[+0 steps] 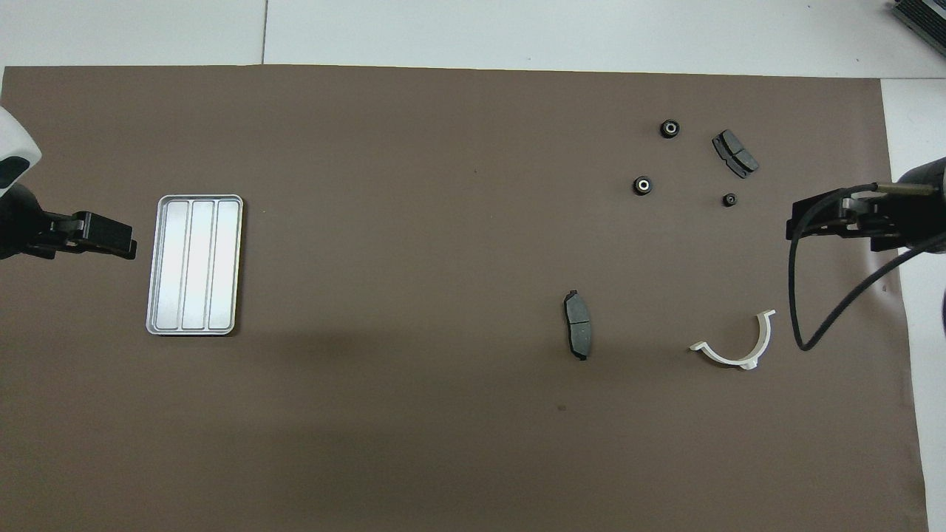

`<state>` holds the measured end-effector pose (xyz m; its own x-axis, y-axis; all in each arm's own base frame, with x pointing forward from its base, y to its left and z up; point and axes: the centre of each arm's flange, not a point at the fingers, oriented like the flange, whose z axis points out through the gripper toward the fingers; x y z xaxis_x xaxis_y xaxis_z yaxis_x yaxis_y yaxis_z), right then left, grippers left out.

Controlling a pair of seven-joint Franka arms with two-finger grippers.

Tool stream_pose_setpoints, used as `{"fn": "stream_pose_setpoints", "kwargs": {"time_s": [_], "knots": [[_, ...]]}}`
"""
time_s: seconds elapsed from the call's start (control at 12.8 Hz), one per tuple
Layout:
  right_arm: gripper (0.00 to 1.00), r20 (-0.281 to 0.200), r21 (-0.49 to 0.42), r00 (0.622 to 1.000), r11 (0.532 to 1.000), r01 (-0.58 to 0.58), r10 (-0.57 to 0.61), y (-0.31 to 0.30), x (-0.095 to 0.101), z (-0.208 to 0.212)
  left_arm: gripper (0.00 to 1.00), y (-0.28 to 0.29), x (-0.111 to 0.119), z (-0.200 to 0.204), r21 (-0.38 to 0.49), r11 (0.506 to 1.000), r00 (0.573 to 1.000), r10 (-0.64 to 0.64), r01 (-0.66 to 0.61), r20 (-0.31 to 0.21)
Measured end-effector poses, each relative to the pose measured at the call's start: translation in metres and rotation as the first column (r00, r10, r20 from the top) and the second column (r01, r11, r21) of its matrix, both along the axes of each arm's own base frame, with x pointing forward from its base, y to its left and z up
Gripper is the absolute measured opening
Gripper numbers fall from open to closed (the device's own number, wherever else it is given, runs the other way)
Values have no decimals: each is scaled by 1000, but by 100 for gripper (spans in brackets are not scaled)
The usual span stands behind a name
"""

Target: Place bearing gear from tray to pile

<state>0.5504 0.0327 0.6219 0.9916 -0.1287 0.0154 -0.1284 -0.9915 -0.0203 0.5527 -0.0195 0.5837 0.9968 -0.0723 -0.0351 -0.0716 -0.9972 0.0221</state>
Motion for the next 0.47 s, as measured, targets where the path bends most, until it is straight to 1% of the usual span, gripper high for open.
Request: {"fn": "stream_pose_setpoints", "kwargs": {"time_s": [0.16, 0.47], "knots": [[100, -1, -1, 1000, 1000, -13, 13, 11, -2, -2, 100, 0, 0, 0, 0, 1000, 1000, 0, 0, 0], [100, -6, -1, 1000, 1000, -7, 7, 7, -3, -5, 100, 0, 0, 0, 0, 1000, 1000, 0, 0, 0]]}}
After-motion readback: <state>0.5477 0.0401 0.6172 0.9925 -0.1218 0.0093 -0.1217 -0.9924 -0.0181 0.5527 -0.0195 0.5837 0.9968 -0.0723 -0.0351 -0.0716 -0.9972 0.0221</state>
